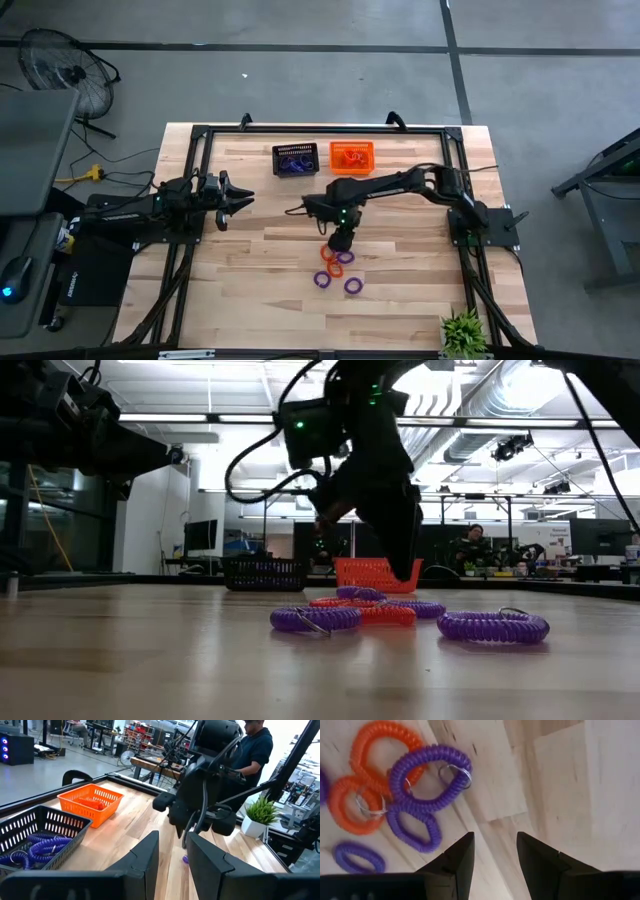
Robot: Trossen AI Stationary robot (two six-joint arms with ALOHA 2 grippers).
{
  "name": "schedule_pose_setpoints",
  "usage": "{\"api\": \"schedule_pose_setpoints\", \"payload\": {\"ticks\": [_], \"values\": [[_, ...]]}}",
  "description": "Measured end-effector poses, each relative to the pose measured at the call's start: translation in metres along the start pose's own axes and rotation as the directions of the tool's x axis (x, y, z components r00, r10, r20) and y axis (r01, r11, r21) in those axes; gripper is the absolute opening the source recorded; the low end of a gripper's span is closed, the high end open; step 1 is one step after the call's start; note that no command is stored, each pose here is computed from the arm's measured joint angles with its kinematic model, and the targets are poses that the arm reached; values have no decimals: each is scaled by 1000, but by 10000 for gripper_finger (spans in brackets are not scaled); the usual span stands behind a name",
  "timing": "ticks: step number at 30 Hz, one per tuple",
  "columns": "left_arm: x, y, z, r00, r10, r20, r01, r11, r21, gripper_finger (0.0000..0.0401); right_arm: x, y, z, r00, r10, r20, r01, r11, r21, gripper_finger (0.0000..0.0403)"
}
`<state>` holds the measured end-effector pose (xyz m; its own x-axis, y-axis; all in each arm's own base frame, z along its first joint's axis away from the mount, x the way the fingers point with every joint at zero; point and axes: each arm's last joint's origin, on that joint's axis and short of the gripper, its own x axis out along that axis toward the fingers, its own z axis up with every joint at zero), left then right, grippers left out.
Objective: Sort spring keychains
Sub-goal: Put the purple spring keychain into the black bin
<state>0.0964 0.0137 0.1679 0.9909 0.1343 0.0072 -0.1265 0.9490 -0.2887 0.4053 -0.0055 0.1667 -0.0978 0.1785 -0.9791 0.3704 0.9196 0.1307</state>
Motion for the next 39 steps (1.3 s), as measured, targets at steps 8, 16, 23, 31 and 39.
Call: {"api": "schedule_pose_setpoints", "payload": {"ticks": [8,16,23,31,39], "values": [[0,0,0,1000,0,0,0,1000,0,99,-5,-6,-19,975,70,212,-122,962,245,142],[0,0,0,1000,0,0,0,1000,0,99,15,-6,-36,900,188,393,-341,866,366,142],[0,0,0,1000,0,0,0,1000,0,99,21,-1,-37,889,169,425,-344,859,379,142],[0,0,0,1000,0,0,0,1000,0,99,22,11,-39,877,153,456,-338,871,356,142],[0,0,0,1000,0,0,0,1000,0,99,23,15,-41,873,104,476,-311,871,380,142]]}}
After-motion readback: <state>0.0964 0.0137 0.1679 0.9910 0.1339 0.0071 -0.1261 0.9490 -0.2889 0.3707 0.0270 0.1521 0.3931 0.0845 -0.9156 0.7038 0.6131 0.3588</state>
